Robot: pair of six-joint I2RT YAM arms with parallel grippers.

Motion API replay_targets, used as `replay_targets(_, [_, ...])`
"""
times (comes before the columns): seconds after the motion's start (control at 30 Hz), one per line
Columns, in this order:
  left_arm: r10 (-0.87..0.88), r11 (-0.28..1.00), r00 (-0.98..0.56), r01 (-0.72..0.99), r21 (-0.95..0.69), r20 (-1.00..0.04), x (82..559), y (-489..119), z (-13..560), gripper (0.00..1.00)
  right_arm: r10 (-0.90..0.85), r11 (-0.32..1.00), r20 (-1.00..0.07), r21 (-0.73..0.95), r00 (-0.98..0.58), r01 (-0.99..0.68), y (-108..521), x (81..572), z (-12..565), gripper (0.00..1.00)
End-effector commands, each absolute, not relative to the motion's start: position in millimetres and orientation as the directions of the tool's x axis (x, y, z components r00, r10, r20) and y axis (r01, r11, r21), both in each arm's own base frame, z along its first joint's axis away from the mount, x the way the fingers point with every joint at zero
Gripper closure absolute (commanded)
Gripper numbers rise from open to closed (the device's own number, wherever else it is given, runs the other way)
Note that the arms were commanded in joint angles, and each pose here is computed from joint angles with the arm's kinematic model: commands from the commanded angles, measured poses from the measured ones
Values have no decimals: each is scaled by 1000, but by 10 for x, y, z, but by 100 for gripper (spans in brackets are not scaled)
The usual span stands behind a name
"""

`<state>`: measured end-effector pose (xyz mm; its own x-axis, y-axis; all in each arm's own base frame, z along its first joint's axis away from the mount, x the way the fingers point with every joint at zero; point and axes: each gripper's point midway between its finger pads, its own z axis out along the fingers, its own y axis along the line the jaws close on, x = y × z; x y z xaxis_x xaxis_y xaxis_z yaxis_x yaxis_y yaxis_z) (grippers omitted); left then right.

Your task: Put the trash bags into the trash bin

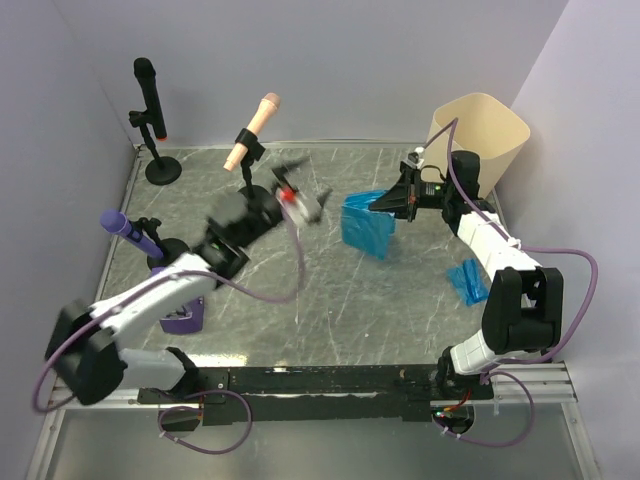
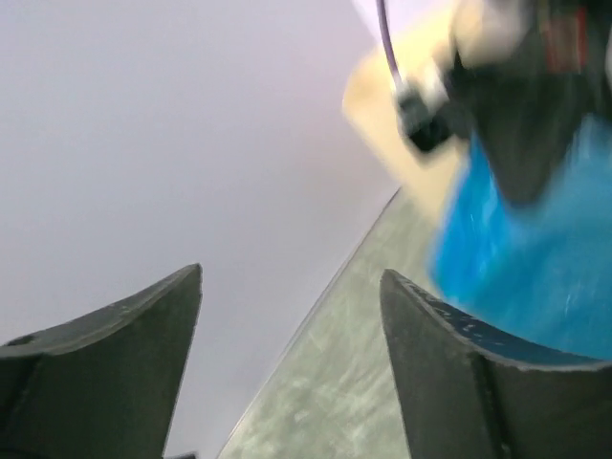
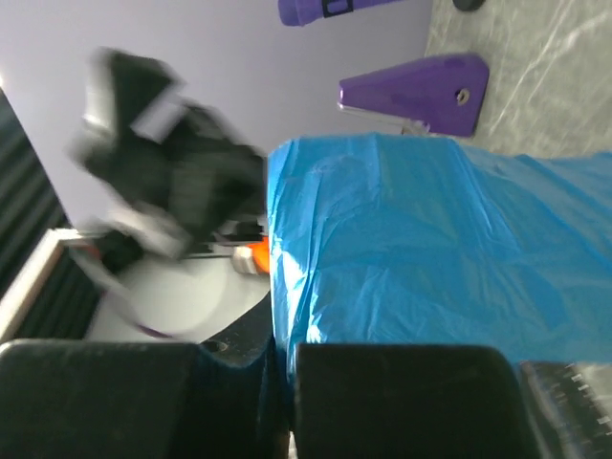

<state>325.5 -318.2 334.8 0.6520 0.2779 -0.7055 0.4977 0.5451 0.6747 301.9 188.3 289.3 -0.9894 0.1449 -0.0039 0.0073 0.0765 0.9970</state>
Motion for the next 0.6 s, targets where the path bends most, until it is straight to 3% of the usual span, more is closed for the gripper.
replay_targets(0.0, [143,298,71,948,111,-987,2647,-3289,3024,25,106,56,-268,963,-957,-264,1854,2937,3096,100])
replay_targets(0.17, [122,181,-138,977,-115,-983,2625,-3301,2891,32,110,60,-351,936,-930,-346,1864,2949,3126,100])
replay_targets(0.27, [118,112,-254,964,-241,-960,2659,-3329,2809,28,101,57,-375,927,-921,-371,1867,2954,3154,100])
replay_targets(0.47, [2,121,-253,960,-251,-967,2795,-3483,2855,18,88,56,-377,926,-922,-373,1875,2964,3190,100])
replay_targets(0.57, [-3,103,-234,967,-233,-972,2787,-3634,2836,19,86,57,-374,927,-923,-370,1879,2968,3189,100])
